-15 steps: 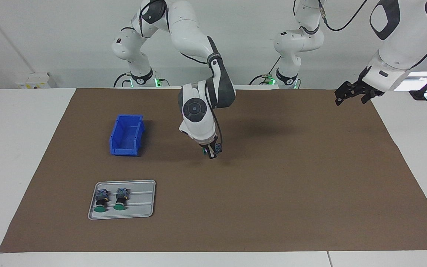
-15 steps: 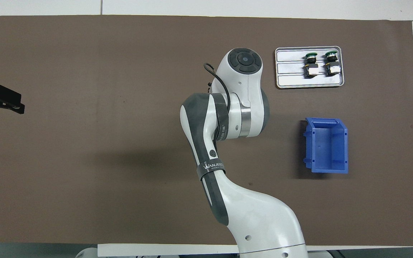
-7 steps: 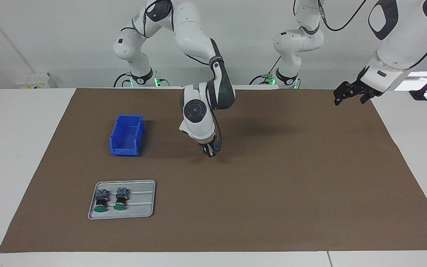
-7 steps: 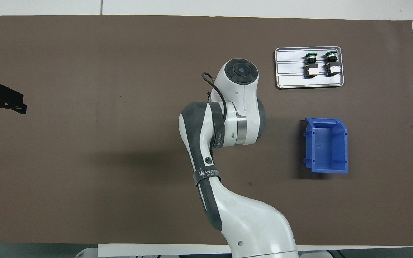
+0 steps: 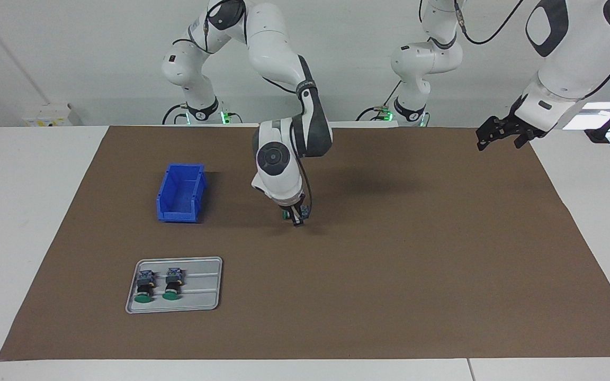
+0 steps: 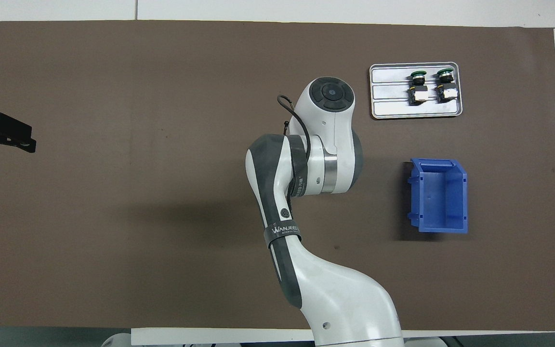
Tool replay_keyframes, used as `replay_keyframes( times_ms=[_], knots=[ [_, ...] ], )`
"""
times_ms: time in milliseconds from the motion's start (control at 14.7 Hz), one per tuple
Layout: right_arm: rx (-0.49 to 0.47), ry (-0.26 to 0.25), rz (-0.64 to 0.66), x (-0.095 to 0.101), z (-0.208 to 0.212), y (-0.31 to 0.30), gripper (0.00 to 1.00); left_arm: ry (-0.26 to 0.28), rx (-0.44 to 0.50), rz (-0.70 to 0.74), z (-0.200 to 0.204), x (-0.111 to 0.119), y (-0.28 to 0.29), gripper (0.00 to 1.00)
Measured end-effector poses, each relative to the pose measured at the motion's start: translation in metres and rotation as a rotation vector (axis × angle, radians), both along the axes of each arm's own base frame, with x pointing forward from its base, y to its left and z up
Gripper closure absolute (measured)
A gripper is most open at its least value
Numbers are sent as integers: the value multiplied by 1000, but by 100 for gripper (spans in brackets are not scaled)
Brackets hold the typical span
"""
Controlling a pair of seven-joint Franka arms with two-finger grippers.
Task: Place and press button with both arms
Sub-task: 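Lower the green button onto the table center and open the right gripper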
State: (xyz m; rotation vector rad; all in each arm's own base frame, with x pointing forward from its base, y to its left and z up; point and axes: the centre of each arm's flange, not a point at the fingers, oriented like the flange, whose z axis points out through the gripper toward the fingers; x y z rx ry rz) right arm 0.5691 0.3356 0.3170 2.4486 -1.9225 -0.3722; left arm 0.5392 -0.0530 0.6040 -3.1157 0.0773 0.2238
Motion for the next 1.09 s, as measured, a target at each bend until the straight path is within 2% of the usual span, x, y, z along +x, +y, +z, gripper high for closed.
replay_keyframes(
  times_ms=[68,204,409,545,613,818,954,1090],
  knots=[
    [0,0,0,0,0,0,21,-1,0,-1,0,0,0,0],
    [0,-8,25,1,2,-2,18,-3,0,-1,0,0,-2,0],
    [-33,-43,154,9,11,-17,14,-6,6,29,-1,-1,-11,0],
    [-36,-74,242,21,21,-35,10,-16,13,63,0,-2,-24,0],
    [-29,-87,279,28,28,-50,6,-24,19,104,0,-2,-31,0],
    [18,-96,419,46,63,-100,4,-32,52,328,0,-5,-48,0],
    [56,-105,489,51,89,-133,3,-33,69,495,0,-9,-67,0],
    [87,-118,552,52,110,-161,3,-22,69,603,-2,-17,-93,0]
  ],
)
